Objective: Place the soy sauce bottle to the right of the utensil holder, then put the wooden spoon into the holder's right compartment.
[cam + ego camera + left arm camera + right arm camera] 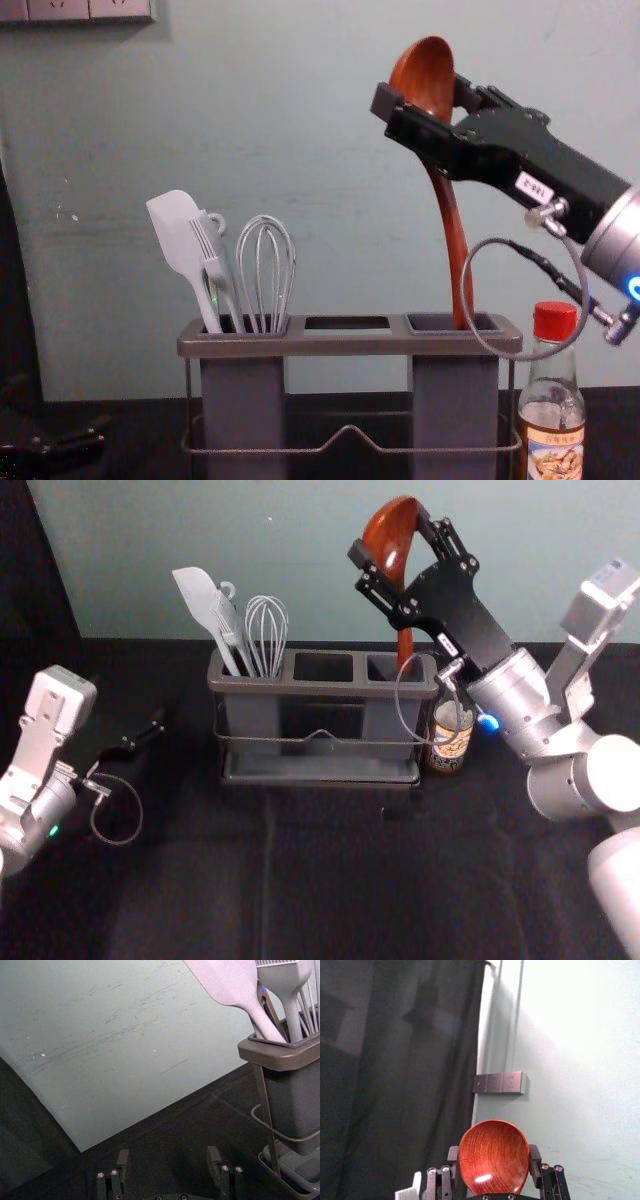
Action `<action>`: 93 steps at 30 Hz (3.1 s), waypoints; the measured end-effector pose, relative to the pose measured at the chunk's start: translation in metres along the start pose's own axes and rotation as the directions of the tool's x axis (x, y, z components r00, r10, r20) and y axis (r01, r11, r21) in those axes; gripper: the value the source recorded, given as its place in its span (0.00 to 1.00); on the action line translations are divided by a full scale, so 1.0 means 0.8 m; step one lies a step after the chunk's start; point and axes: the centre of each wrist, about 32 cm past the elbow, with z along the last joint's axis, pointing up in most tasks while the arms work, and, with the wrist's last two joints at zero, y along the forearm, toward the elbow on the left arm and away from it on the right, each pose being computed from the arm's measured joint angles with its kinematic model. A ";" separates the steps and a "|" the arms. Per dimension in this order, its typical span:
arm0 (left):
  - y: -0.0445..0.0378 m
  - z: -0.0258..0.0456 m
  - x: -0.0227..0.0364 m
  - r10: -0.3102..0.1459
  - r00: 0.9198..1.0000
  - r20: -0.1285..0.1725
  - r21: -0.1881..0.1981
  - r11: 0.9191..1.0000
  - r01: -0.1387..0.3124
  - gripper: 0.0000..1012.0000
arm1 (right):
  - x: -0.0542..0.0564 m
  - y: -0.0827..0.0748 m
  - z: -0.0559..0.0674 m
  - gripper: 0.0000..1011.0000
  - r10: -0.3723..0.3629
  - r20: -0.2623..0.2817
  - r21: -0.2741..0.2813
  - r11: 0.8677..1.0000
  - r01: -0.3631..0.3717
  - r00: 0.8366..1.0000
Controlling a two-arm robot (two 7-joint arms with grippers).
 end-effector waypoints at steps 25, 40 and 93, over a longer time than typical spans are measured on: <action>0.000 0.0000 0.0000 0.000 1.000 0.000 0.000 1.000 0.000 0.99 | -0.028 -0.044 -0.077 0.83 -0.076 -0.096 0.066 0.994 0.083 0.992; 0.000 0.0000 0.0000 0.000 1.000 0.000 0.000 1.000 0.000 0.99 | -0.032 -0.054 -0.086 0.83 -0.060 -0.096 0.028 0.998 0.063 0.994; 0.000 0.0000 0.0000 0.000 1.000 0.000 0.000 1.000 0.000 0.99 | 0.041 -0.038 -0.004 0.99 -0.171 0.112 0.216 0.966 0.144 0.979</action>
